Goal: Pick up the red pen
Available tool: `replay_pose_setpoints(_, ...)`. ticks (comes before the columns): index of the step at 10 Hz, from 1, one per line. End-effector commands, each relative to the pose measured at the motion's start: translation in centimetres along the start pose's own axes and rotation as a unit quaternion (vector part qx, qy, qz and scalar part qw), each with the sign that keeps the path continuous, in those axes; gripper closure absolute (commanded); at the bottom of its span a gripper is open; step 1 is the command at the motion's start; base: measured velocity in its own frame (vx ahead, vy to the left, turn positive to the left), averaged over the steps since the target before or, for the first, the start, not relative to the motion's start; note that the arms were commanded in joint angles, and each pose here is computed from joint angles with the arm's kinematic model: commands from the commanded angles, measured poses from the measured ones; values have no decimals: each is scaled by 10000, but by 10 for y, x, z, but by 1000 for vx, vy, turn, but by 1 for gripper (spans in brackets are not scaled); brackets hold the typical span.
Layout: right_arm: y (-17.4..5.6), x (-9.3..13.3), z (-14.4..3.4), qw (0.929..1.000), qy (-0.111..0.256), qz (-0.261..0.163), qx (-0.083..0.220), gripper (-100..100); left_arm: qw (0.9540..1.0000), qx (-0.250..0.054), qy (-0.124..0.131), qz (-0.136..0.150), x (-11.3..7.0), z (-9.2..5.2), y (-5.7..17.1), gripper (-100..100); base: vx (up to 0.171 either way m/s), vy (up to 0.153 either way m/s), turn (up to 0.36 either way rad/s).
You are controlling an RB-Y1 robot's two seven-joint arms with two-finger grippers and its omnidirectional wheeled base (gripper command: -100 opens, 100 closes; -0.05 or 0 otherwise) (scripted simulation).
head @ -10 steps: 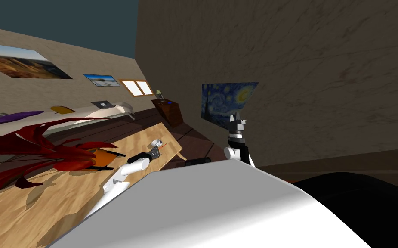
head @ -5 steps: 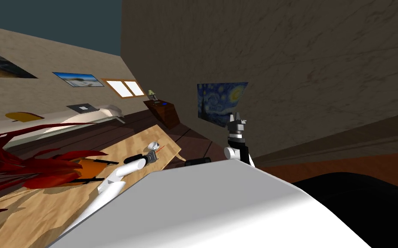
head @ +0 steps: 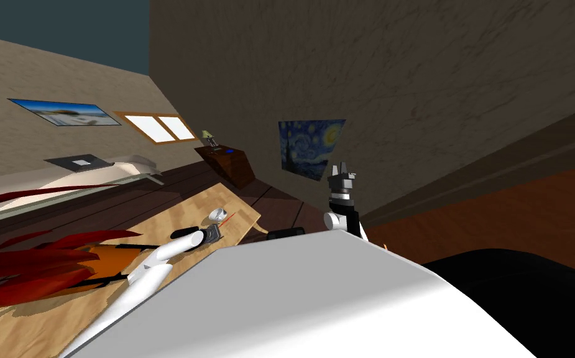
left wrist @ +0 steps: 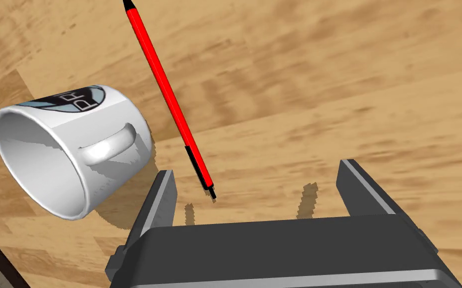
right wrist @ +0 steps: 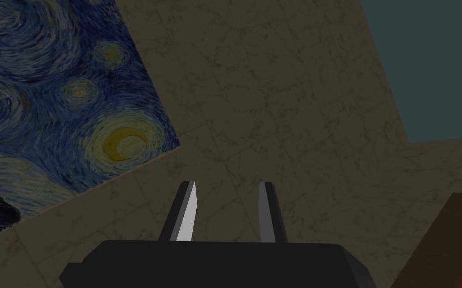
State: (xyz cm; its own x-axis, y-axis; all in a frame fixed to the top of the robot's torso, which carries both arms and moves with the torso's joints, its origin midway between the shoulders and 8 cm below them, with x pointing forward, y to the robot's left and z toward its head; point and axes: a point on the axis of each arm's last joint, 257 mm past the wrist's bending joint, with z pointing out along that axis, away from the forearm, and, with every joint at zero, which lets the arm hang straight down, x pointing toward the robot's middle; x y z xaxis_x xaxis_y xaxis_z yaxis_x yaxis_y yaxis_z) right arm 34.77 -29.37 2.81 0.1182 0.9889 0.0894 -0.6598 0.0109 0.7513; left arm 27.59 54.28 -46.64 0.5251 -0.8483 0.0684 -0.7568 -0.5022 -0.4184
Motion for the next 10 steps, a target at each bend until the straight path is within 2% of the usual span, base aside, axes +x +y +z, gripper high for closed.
replay_pose_setpoints(1, 0, 0, 0, 10000, 0, 0, 0, 0, 9996, -187, -109, -199, -16, 2, 7, -100, -34, 48, -184)
replay_pose_setpoints(2, 0, 0, 0, 10000, 0, -1, 1, 0, 9995, -209, -133, -218, -18, 3, 10, -100, -11, 23, 6)
replay_pose_setpoints(3, 0, 0, 0, 10000, -1, -1, 1, 0, 9976, -414, -211, -504, -32, 1, 13, -100, -30, 31, -279)
replay_pose_setpoints(4, 0, 0, 0, 10000, 0, 0, 0, 0, 9968, -481, -283, -565, -40, 3, 19, -100, -31, 44, -183)
replay_pose_setpoints(5, 0, 0, 0, 10000, -1, -1, 1, 0, 9968, -481, -283, -565, -40, 3, 19, -100, -15, 26, 12)
replay_pose_setpoints(6, 0, 0, 0, 10000, -1, -1, 1, 0, 9939, -645, -328, -831, -50, -1, 20, -100, -32, 40, -175)
replay_pose_setpoints(7, 0, 0, 0, 10000, 0, -1, 0, 0, 9927, -706, -397, -892, -57, 0, 27, -100, -42, 45, -211)
replay_pose_setpoints(8, 0, 0, 0, 10000, 0, -1, 1, 0, 9886, -860, -436, -1159, -66, -4, 28, -100, -52, 49, -332)
replay_pose_setpoints(10, 0, 0, 0, 10000, -1, -1, 1, 0, 9859, -956, -548, -1263, -78, -3, 39, -100, -24, 44, -64)
